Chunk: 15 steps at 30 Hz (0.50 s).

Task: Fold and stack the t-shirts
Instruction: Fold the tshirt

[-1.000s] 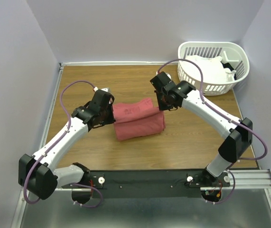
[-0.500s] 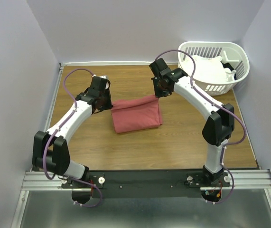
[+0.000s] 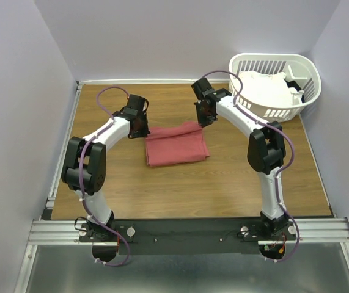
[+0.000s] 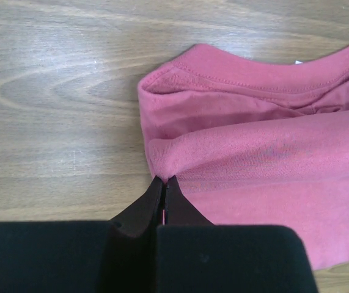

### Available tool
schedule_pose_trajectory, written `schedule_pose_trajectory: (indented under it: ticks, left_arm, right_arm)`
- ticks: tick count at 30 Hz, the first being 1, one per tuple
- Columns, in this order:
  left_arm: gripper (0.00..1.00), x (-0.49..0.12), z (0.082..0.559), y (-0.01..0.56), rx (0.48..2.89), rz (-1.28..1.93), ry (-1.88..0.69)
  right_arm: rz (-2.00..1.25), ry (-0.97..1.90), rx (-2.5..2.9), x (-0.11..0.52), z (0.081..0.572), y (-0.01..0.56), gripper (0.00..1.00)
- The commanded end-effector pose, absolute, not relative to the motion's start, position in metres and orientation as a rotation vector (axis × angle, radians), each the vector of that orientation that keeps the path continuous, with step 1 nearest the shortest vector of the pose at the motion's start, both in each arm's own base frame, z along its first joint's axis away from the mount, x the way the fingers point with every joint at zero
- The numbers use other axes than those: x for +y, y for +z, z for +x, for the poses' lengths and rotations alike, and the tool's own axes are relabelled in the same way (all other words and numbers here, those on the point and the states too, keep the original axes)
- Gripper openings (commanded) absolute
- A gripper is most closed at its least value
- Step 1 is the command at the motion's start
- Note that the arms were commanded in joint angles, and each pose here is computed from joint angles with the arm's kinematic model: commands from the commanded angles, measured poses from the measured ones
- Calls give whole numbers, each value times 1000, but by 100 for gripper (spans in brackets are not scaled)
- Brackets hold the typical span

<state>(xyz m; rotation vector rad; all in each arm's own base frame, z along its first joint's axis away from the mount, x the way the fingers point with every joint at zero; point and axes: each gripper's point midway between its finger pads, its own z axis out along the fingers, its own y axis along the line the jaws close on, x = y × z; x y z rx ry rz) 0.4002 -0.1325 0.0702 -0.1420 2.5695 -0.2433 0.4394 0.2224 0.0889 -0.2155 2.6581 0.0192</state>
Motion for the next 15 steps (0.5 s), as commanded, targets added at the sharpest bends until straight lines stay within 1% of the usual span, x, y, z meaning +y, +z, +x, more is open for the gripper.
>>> schedule_pose_trajectory:
  ticks: [1,2,5,6,7,8,9,10,11,12,13,14,15]
  left_arm:
    - [0,-100,409,74,2528,-216,-114]
    - [1,-97,410,73,2522,-228,-112]
    - [10,-97,409,70,2527,-243,-123]
    - [16,-99,408,71,2525,-245,-138]
    - [20,-99,407,72,2519,-250,-144]
    - [30,-99,407,82,2493,-255,-154]
    - [38,-99,406,86,2482,-263,-161]
    - [48,-98,402,85,2481,-273,-162]
    - [62,-98,401,97,2449,-281,-176]
    - [68,-97,396,98,2447,-286,-182]
    - [71,-98,393,102,2435,-300,-198]
    - [76,-99,391,118,2392,-306,-227]
    - [77,-102,385,120,2383,-303,-257]
  right_arm:
    - [-204,-41,2624,206,457,84,6]
    - [-200,-39,2612,207,460,84,9]
    - [-195,-6,2590,212,464,89,15]
    - [-191,21,2575,215,464,96,21]
    - [-191,35,2562,217,464,101,23]
    - [-190,54,2550,217,465,104,27]
    - [-194,65,2541,218,464,107,32]
    - [-193,82,2514,218,463,121,41]
    - [-195,108,2494,221,463,127,45]
    - [-204,110,2500,219,457,124,48]
    - [-199,139,2467,220,455,139,51]
    - [-201,169,2435,223,457,145,51]
    - [-230,219,2452,227,448,138,51]
